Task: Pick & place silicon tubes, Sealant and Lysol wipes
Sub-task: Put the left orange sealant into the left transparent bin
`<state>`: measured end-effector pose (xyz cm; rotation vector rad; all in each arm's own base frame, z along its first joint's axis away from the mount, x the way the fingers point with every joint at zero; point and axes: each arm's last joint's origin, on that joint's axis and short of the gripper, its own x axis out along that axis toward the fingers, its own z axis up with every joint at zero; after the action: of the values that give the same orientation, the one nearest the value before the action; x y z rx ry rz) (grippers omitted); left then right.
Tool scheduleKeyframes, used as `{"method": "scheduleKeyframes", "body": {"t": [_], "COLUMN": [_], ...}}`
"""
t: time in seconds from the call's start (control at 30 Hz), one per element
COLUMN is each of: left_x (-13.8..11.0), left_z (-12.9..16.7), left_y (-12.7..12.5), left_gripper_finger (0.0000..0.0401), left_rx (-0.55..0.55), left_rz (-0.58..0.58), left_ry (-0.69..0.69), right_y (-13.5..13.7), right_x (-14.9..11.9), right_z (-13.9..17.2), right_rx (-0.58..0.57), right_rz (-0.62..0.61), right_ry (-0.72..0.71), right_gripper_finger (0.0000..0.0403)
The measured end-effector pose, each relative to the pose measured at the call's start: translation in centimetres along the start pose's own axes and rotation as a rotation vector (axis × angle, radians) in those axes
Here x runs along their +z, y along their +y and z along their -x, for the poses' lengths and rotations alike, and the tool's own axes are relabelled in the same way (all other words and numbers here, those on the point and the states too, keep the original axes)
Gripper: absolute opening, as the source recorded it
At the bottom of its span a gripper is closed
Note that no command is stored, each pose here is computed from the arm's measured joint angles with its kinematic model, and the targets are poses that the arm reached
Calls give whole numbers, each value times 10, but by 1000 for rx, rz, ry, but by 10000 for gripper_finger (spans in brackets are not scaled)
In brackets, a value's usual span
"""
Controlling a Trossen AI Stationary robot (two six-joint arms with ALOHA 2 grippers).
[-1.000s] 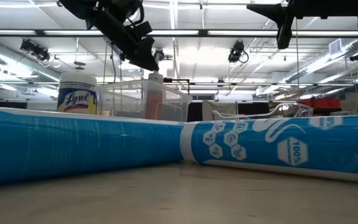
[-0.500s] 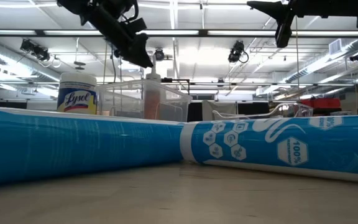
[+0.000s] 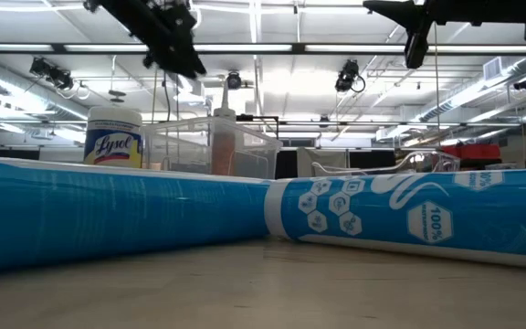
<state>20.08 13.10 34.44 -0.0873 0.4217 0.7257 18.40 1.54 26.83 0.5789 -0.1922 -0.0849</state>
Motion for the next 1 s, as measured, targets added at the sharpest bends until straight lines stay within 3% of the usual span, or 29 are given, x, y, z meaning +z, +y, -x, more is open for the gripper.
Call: {"method": "scheduleKeyframes", "body": {"t": [0.13, 0.4, 0.53, 0.7, 0.83, 1.0], "left_x": [11, 14, 10, 0, -16, -41], "left_z": [42, 108, 126, 133, 129, 115], "left_y": [0, -9, -16, -31, -48, -68], "left_gripper_finger": [195, 195, 195, 194, 194, 198], "left_rx": [-79, -509, -654, -770, -834, -749], "left_rz": [105, 178, 165, 132, 96, 26], "left_ry": [-126, -254, -252, -150, 57, 370], "right_y": [12, 52, 66, 68, 64, 61], "right_x": [11, 41, 52, 53, 47, 43], "right_z": [-4, -26, -39, -51, -54, -55], "right_rx": [-2, -17, -26, -44, -84, -119], "right_rz": [76, 265, 348, 395, 302, 207], "right_ry": [1, 188, 243, 273, 303, 334], "right_gripper_finger": [84, 84, 84, 84, 84, 84]}}
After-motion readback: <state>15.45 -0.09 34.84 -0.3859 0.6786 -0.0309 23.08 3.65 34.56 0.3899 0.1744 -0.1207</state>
